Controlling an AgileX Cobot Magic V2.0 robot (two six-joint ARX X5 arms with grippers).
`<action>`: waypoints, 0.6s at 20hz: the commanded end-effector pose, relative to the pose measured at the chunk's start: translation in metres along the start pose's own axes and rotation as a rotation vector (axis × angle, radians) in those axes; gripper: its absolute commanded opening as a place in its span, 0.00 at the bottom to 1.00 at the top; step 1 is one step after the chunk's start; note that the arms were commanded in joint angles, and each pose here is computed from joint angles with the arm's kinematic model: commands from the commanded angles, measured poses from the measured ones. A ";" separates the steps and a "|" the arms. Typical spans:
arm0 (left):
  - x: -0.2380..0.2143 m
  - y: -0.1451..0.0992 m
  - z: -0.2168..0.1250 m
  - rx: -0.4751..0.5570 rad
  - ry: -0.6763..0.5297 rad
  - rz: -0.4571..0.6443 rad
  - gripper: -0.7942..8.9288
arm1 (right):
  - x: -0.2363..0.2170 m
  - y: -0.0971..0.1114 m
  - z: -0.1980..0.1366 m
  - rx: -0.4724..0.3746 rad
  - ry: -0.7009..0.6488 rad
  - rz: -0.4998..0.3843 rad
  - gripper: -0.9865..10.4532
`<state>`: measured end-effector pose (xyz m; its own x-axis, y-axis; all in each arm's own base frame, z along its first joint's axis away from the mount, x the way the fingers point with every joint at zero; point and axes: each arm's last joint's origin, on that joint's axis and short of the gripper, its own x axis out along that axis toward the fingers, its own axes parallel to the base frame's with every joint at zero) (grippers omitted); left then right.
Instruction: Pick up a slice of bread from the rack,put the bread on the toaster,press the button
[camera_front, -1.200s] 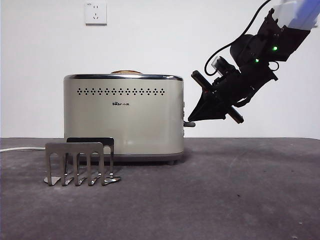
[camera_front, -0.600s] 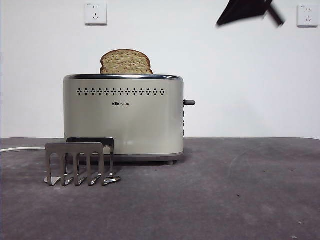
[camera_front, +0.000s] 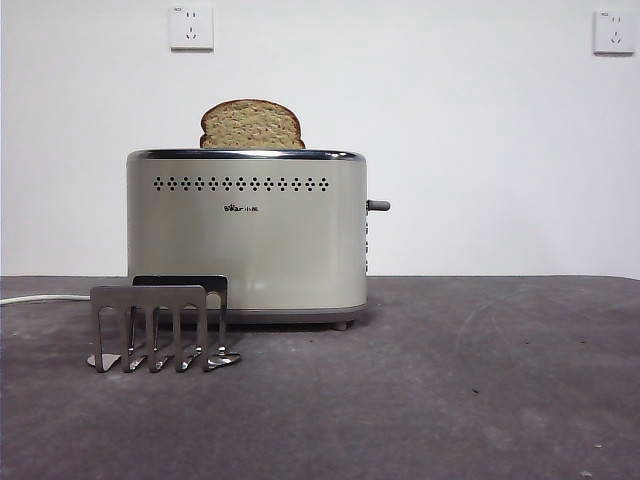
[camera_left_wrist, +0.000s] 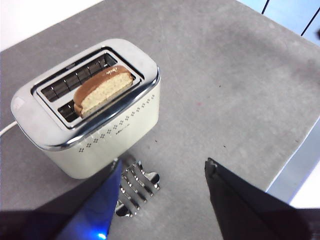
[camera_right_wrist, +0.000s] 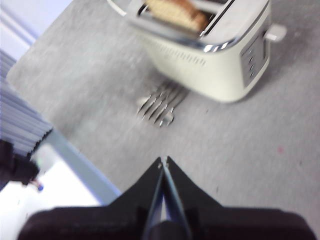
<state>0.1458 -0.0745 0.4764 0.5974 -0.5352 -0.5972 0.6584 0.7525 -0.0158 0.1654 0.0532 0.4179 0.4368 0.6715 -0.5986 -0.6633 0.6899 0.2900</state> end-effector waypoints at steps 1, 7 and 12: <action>0.001 -0.001 -0.002 -0.008 0.014 -0.008 0.37 | -0.010 0.008 -0.007 -0.055 -0.005 0.004 0.08; 0.000 -0.001 -0.006 -0.016 0.056 -0.014 0.07 | -0.017 0.014 -0.010 -0.063 -0.024 0.000 0.09; 0.000 -0.001 -0.007 -0.020 0.064 -0.013 0.08 | -0.017 0.014 -0.010 -0.031 -0.024 -0.005 0.09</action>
<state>0.1422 -0.0729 0.4718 0.5619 -0.5189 -0.6442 0.6568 0.7533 -0.0339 0.1422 0.0480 0.4251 0.4540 0.6765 -0.5799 -0.6867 0.6804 0.2561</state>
